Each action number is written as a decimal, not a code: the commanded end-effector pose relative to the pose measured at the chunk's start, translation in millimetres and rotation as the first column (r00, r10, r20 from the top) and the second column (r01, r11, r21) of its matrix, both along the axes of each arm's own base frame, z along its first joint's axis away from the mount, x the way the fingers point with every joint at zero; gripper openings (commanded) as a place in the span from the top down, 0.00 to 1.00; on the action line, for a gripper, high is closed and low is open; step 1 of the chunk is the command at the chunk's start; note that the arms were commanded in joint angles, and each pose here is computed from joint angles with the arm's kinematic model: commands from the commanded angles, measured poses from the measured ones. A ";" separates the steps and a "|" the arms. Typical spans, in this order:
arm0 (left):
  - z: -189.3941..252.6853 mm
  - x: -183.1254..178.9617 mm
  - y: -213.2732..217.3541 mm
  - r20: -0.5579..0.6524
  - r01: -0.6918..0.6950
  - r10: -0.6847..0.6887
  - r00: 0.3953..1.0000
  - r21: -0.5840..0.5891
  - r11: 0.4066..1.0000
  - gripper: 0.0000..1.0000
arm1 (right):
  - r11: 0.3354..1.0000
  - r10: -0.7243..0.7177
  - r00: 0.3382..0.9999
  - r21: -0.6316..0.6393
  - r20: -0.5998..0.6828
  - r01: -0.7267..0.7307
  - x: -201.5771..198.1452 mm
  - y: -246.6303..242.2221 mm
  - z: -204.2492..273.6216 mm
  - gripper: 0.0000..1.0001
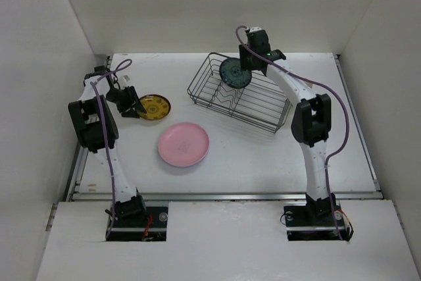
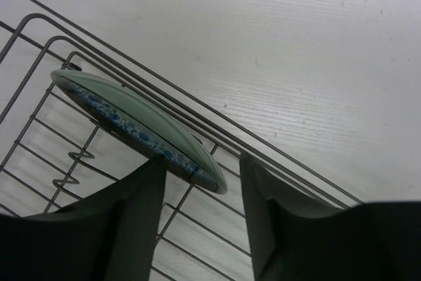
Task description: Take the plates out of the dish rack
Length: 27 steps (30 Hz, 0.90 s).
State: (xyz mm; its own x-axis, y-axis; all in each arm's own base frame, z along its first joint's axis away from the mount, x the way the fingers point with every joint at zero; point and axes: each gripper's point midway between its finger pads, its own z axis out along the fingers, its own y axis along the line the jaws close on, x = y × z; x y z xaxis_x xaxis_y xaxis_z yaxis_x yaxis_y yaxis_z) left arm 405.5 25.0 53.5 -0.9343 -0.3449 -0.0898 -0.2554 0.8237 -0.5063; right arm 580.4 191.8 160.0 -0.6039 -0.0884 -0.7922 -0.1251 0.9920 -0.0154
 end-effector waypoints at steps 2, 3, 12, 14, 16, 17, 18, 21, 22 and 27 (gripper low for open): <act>0.0 -8.1 2.5 -0.033 0.005 -0.005 0.999 0.004 1.000 0.53 | 0.999 0.045 0.994 0.011 0.098 -0.046 9.5 9.0 27.8 0.59; -3.6 -11.2 4.4 -0.047 0.004 -0.003 0.999 0.019 1.000 0.47 | 0.999 0.051 0.994 0.003 0.099 -0.051 9.6 8.7 27.8 0.64; 27.3 -18.1 17.2 -0.003 0.008 -0.007 1.000 0.123 0.992 0.36 | 0.996 0.093 0.988 -0.027 0.120 -0.090 2.5 6.5 44.0 1.00; 34.9 -20.9 19.0 0.016 0.011 -0.014 1.000 0.145 0.989 0.35 | 0.997 0.080 0.984 -0.022 0.160 -0.078 -2.6 2.0 69.2 1.00; 52.2 -23.9 18.5 0.060 0.013 -0.022 0.998 0.160 0.987 0.33 | 0.999 0.031 0.968 -0.017 0.249 -0.028 -4.7 -8.7 109.7 1.00; 55.2 -27.8 19.1 0.063 0.010 -0.021 0.998 0.172 0.985 0.32 | 1.000 0.028 0.962 -0.017 0.270 -0.024 -9.4 -5.1 119.3 1.00; 60.3 -27.2 17.8 0.088 0.023 -0.040 0.995 0.192 0.981 0.31 | 1.000 0.010 0.951 -0.007 0.310 -0.008 -9.4 -8.2 135.9 1.00; 85.9 -25.9 17.2 0.184 0.028 -0.074 0.980 0.242 0.970 0.27 | 0.999 -0.037 0.917 0.012 0.398 0.035 -21.7 -13.2 180.1 1.00; 92.3 -26.0 13.5 0.204 0.042 -0.095 0.974 0.252 0.967 0.27 | 0.999 -0.039 0.908 0.019 0.417 0.034 -25.2 -10.0 189.2 1.00; 130.0 -29.6 -26.8 0.341 0.151 -0.194 0.920 0.148 0.977 0.27 | 0.997 0.055 0.919 0.033 0.391 -0.074 -47.4 23.1 190.9 1.00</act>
State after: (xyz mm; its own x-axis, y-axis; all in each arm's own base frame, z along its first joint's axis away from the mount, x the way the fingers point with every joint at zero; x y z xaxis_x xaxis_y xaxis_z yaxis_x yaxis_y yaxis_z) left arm 382.9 23.9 166.1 -0.8852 -0.2160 -0.4121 -0.0543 0.9276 -0.3695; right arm 544.6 189.1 321.6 -0.3107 -0.1090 -0.9442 -0.1270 0.9893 -0.0724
